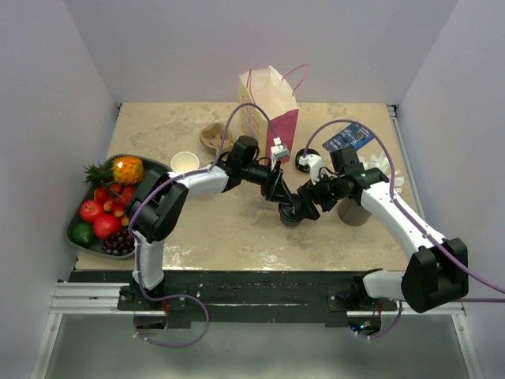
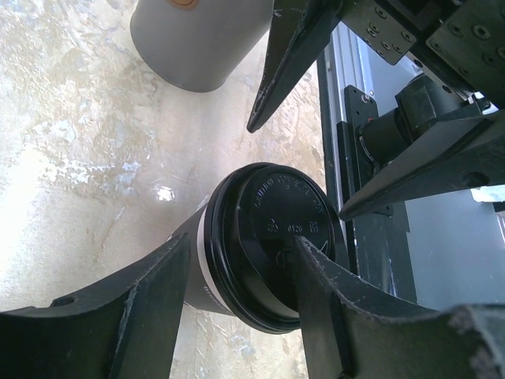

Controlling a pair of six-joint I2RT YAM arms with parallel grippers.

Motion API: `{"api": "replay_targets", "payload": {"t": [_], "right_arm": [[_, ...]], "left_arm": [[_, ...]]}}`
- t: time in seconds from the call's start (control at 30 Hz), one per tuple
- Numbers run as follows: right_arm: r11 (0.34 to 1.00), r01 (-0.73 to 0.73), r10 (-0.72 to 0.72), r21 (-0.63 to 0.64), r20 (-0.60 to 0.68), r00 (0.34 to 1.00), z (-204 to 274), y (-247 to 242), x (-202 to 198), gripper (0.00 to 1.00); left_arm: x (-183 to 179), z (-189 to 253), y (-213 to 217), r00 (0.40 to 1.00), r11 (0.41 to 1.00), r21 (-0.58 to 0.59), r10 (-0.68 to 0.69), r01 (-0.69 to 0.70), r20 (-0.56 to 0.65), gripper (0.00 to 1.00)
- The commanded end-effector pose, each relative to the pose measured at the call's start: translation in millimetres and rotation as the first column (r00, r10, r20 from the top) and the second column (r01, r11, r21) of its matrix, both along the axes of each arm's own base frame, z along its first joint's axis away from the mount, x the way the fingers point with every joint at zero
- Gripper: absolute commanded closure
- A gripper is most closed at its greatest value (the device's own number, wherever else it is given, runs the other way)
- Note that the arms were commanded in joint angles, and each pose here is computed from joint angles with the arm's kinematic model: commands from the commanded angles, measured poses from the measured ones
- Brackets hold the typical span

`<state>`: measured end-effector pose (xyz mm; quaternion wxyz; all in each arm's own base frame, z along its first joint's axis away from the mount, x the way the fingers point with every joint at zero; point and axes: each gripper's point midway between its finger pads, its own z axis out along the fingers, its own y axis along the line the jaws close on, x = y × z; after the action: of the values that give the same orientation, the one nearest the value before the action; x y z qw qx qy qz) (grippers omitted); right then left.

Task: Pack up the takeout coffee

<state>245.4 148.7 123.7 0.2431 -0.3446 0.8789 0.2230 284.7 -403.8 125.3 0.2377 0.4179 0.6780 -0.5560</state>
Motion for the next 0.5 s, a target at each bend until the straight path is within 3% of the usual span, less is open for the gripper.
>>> {"api": "replay_targets", "payload": {"t": [0.0, 0.47], "right_arm": [[0.997, -0.072, 0.071, 0.019, 0.053, 0.996, 20.5, 5.5, 2.7, 0.22], [0.991, -0.118, 0.116, 0.064, 0.041, 0.992, 19.6, 23.1, 4.1, 0.17]], "left_arm": [[6.0, 5.5, -6.7, 0.999, 0.999, -0.035, -0.014, 0.015, 0.032, 0.42], [2.9, 4.5, -8.7, 0.999, 0.998, -0.047, -0.040, 0.041, 0.017, 0.44]]}}
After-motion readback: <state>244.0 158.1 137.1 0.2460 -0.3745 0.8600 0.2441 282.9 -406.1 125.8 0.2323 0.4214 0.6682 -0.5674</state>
